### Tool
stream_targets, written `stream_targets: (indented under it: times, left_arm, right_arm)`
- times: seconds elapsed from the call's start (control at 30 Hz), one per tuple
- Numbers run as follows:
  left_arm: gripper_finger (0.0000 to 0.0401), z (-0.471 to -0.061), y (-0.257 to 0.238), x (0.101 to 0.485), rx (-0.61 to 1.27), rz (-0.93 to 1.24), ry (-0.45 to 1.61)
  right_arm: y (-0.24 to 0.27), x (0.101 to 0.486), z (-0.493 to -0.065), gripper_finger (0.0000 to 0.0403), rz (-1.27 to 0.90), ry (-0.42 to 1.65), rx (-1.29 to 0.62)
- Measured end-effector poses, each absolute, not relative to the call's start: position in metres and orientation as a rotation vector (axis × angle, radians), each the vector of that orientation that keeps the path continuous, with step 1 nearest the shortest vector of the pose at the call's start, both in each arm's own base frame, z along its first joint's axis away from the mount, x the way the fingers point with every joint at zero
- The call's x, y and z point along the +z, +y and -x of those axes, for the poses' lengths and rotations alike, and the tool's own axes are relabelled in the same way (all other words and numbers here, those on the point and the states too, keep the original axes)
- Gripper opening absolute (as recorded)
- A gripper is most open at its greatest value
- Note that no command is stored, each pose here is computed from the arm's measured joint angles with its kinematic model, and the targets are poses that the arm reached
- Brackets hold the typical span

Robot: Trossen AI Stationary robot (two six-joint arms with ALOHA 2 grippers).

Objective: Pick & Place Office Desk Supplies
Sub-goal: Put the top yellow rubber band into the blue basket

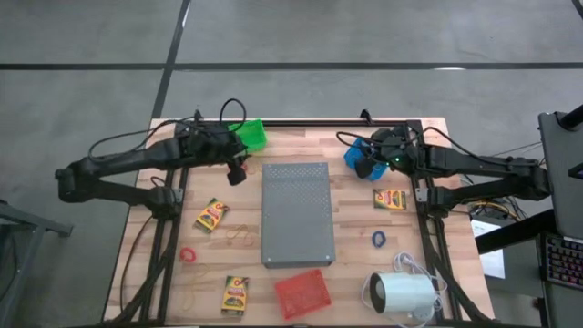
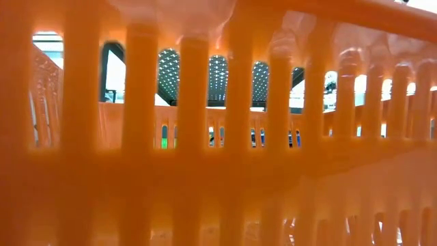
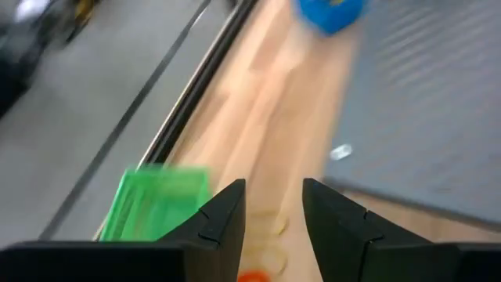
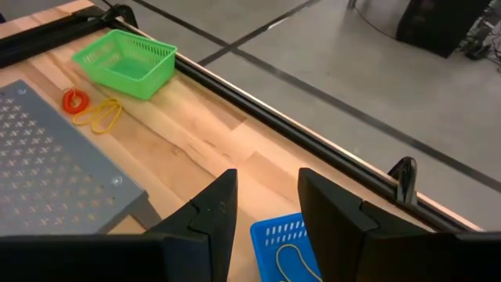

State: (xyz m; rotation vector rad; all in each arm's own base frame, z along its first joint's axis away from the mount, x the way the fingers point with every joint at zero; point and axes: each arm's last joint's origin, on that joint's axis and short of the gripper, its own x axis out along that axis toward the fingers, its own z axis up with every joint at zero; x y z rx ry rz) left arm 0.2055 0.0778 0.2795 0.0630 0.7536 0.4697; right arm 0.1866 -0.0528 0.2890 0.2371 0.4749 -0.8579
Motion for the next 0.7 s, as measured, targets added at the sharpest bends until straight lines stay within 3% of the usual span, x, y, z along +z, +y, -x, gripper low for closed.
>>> stream_targets:
  times: [0.47, 0.7]
  left_arm:
    - [0.0129, -0.221, 0.113, 0.219, 0.628, 0.136, 1.086]
    - [0.0129, -0.221, 0.129, 0.21, 0.654, 0.365, 1.06]
  right_arm:
    - [-0.053, 0.291, -0.187, 0.0128, -0.23, 0.472, -0.855]
    - [-0.053, 0.293, -0.187, 0.0127, -0.216, 0.472, -0.85]
